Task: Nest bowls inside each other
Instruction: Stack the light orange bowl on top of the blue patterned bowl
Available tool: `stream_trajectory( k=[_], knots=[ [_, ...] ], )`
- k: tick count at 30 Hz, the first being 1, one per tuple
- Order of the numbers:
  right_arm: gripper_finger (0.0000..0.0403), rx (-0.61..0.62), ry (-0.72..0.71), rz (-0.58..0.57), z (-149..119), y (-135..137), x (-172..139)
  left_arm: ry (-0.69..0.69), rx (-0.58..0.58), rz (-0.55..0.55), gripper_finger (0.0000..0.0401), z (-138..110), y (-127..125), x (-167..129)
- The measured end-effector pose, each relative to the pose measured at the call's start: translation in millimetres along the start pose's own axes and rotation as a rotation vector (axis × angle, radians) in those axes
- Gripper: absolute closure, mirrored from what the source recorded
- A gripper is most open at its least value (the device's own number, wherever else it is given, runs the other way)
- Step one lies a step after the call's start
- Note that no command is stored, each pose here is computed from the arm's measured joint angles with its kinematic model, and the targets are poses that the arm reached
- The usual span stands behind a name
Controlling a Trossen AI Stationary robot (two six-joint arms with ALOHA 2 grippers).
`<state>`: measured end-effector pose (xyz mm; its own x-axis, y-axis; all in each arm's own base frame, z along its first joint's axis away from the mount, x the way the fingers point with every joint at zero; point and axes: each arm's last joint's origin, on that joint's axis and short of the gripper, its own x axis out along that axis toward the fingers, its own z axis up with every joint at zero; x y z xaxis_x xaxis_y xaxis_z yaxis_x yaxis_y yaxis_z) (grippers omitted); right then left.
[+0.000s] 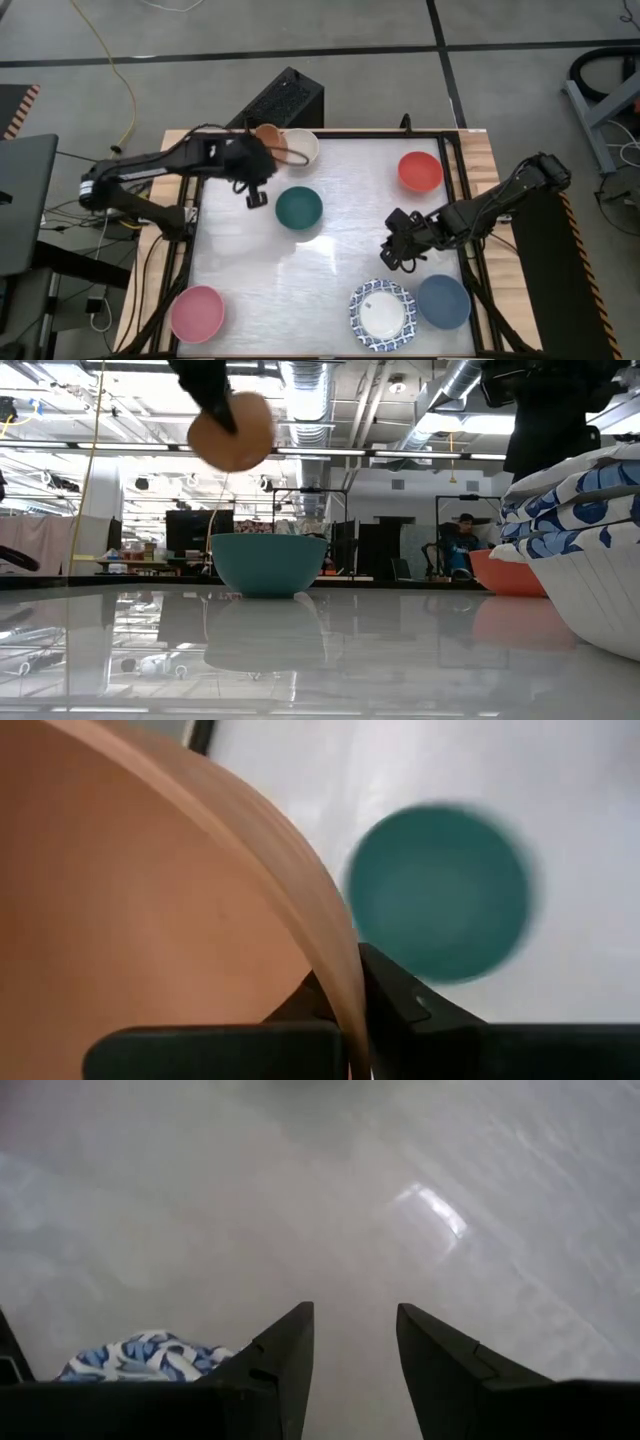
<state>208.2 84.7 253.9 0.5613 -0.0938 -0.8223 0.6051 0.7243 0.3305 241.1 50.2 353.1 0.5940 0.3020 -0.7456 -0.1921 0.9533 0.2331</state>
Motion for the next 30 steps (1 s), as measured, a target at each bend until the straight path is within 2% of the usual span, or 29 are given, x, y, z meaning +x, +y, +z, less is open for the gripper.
stream_trajectory(
  k=[5,11,18,25,30],
  knots=[
    [0.0237,0.034,-0.007,-0.018,6.3,-3.9,2.4,-0.087,0.183,-0.105,0.0401,8.5,-38.0,-8.2],
    [0.0237,0.156,-0.008,-0.032,16.8,-13.3,0.3,-0.149,0.393,-0.187,0.0401,17.9,-83.8,0.0],
    [0.0237,0.178,-0.041,-0.006,28.1,-31.2,-33.8,-0.261,0.558,-0.201,0.0401,34.1,-124.1,25.1],
    [0.0237,0.222,-0.102,0.109,28.3,-48.5,-70.1,-0.299,0.775,-0.200,0.0401,38.0,-150.8,49.2],
    [0.0237,0.238,-0.146,0.147,27.8,-56.9,-83.6,-0.389,0.941,-0.182,0.0401,42.6,-170.4,56.9]
  ],
)
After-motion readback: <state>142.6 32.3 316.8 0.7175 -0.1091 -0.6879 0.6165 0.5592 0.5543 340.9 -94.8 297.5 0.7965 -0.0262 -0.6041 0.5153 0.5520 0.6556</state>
